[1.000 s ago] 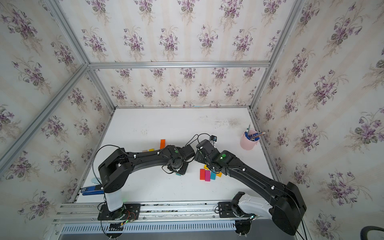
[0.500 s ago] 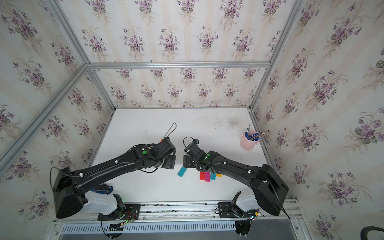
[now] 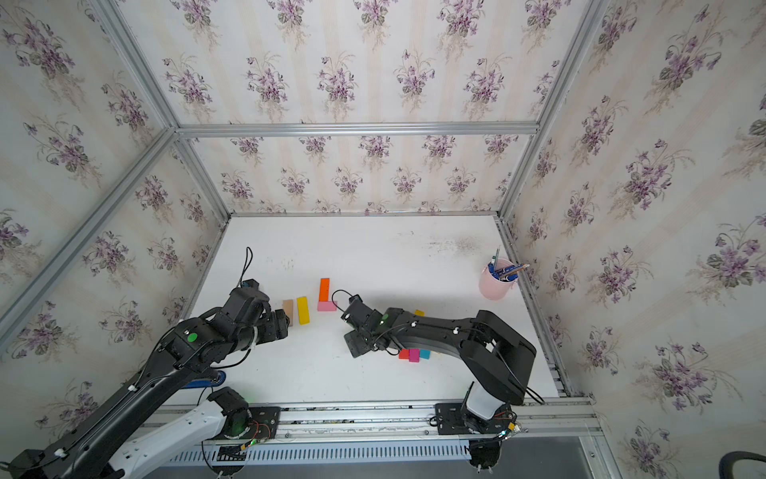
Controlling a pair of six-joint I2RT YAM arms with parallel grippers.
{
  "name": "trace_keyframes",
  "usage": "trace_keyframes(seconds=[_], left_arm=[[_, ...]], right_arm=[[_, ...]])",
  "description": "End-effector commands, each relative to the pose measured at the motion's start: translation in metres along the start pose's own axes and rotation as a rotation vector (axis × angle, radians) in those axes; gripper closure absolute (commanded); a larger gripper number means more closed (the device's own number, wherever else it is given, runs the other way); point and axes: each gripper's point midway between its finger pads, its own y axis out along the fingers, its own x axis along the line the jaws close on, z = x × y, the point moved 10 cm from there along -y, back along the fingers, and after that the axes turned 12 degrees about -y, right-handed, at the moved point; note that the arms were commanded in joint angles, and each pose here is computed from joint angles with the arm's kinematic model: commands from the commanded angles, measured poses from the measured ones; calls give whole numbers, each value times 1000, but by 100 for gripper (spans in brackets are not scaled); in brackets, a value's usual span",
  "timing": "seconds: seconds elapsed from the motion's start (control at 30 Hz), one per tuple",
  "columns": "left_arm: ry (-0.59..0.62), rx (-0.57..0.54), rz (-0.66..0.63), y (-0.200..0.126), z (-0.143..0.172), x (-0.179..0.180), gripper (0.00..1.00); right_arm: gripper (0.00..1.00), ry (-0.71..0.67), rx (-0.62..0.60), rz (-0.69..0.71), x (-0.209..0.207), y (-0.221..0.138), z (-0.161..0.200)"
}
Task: Assemble the letter h with building blocks
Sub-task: Pick up the building block from the center of the board.
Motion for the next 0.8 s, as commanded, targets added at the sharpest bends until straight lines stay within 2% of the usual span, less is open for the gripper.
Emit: trace_keyframes(seconds=[0.0,0.1,0.3,0.53,0.77], left_arm=[[0,39,15,6,1,-1,16],[-11,57,18,13,0,-4,16],[-26,83,26,19,0,-6,16],[-44,91,36,22,0,-5,16],[-44,100,23,24,0,-4,16]], right_arm=[[8,-40,71,89,9,3,11],[12,-12,98,118,10,6,18],[12,33,117,239,0,2,24],[13,35,98,200,5,16,18],[14,135,49,180,-6,33,-12]])
